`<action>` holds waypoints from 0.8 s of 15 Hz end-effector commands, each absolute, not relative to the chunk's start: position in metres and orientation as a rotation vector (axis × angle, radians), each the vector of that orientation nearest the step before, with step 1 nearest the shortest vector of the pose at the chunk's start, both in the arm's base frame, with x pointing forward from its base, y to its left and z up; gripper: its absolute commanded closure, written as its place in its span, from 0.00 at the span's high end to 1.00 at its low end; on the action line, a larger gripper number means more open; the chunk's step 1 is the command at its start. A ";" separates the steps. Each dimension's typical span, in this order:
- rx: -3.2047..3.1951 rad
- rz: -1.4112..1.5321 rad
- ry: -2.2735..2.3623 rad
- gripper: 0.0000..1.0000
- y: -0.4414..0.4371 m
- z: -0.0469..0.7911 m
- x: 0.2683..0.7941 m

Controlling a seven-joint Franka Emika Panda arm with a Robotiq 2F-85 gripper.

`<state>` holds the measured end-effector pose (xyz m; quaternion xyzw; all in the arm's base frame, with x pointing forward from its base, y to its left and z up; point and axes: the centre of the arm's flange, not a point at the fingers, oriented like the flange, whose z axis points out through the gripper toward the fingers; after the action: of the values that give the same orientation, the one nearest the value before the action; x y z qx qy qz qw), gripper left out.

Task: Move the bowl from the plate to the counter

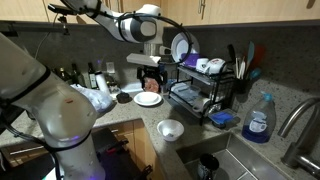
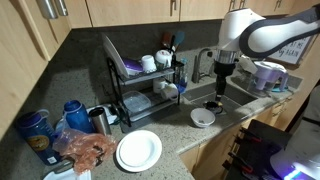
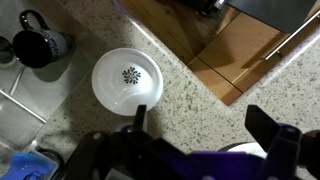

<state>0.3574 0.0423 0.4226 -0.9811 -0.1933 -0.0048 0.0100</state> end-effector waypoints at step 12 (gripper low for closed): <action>-2.645 -0.124 -0.207 1.00 0.116 0.361 0.424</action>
<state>0.3975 0.0933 0.3768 -0.9739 -0.0673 -0.0479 0.2114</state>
